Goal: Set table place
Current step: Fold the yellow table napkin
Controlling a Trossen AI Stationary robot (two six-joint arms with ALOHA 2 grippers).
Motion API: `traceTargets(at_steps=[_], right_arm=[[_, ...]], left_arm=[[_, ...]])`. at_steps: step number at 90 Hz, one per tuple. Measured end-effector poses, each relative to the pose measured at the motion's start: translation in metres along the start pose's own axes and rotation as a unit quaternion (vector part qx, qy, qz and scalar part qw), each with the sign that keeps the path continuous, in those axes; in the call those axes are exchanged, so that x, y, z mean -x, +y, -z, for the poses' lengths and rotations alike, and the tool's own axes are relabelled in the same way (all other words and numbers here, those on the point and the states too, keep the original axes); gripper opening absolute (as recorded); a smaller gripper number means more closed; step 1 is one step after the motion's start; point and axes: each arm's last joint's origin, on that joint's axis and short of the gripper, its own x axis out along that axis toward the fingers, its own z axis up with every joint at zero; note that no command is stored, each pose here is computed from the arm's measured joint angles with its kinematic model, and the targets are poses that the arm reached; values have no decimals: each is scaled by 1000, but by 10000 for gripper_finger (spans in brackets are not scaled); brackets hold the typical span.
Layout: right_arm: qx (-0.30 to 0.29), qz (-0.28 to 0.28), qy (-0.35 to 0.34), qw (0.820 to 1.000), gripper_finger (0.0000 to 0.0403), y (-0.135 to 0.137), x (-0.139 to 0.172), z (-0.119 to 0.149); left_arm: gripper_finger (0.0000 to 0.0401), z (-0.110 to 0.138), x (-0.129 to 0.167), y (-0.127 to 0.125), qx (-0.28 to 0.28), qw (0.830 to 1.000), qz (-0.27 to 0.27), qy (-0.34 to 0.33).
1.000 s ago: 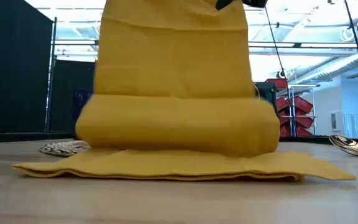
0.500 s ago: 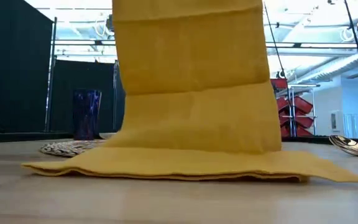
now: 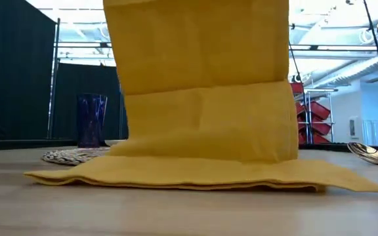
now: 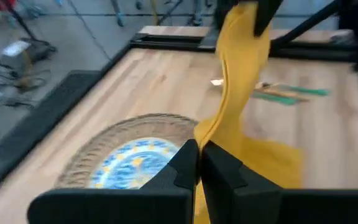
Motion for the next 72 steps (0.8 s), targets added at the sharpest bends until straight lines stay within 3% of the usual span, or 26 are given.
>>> traceTargets(at_steps=[17, 41, 72], right_arm=[[-9, -12, 18, 1000, 0, 18, -9, 14], [-13, -37, 4, 999, 0, 37, -6, 26], [-15, -34, 3, 999, 0, 36, -6, 26]], left_arm=[[0, 6, 10, -21, 33, 998, 49, -9], [0, 31, 4, -49, 50, 997, 56, 19], [0, 34, 1, -53, 45, 997, 57, 19]])
